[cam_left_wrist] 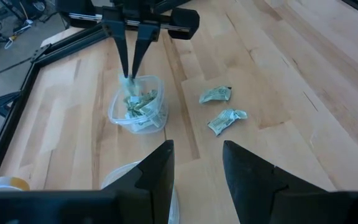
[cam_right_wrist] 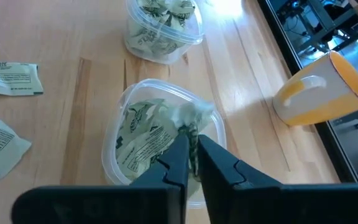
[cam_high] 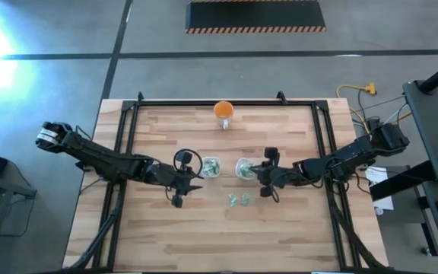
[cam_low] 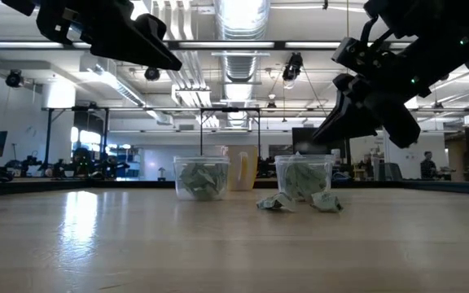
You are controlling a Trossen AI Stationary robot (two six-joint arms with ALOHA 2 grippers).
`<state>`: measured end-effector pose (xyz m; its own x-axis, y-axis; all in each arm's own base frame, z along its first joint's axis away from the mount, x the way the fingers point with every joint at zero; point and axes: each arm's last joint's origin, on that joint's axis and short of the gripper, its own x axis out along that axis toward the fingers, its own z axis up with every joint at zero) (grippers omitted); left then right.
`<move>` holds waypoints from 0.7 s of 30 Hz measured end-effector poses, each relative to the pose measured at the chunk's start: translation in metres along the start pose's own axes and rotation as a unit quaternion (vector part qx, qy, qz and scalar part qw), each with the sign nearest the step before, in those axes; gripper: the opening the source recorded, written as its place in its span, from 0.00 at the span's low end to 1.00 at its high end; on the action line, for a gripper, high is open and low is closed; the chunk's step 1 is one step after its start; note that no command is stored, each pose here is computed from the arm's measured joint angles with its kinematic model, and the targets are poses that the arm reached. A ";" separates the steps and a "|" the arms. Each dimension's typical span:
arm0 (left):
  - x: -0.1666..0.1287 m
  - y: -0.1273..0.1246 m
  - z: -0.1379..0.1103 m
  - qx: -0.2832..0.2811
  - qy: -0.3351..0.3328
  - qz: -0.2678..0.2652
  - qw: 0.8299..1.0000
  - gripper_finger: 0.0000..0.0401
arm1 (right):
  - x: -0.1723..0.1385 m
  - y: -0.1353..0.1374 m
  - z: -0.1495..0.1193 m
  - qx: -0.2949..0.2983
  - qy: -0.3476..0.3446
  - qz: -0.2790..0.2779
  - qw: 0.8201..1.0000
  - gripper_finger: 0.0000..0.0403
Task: Pick and place Stevia / Truvia into bins
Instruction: Put the green stevia packet into the right transparent container
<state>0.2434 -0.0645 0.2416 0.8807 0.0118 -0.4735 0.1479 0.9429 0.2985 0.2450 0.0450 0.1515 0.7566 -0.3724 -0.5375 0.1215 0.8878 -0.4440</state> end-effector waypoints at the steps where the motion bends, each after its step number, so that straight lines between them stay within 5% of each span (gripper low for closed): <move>1: 0.000 0.000 0.000 0.000 0.000 0.000 1.000 0.30 | 0.000 0.000 0.000 0.001 0.000 0.000 1.000 0.09; 15: 0.000 0.000 0.000 0.000 0.001 0.000 1.000 0.30 | 0.000 0.000 0.000 0.005 -0.001 0.007 1.000 0.27; 21: 0.000 0.000 0.000 0.000 0.002 0.000 1.000 0.30 | -0.002 0.008 0.006 0.002 -0.025 0.142 0.990 0.26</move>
<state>0.2432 -0.0645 0.2413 0.8792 0.0122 -0.4764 0.1485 0.9428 0.2983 0.2484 0.0540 0.1533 0.7915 -0.0944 -0.6038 -0.0976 0.9558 -0.2774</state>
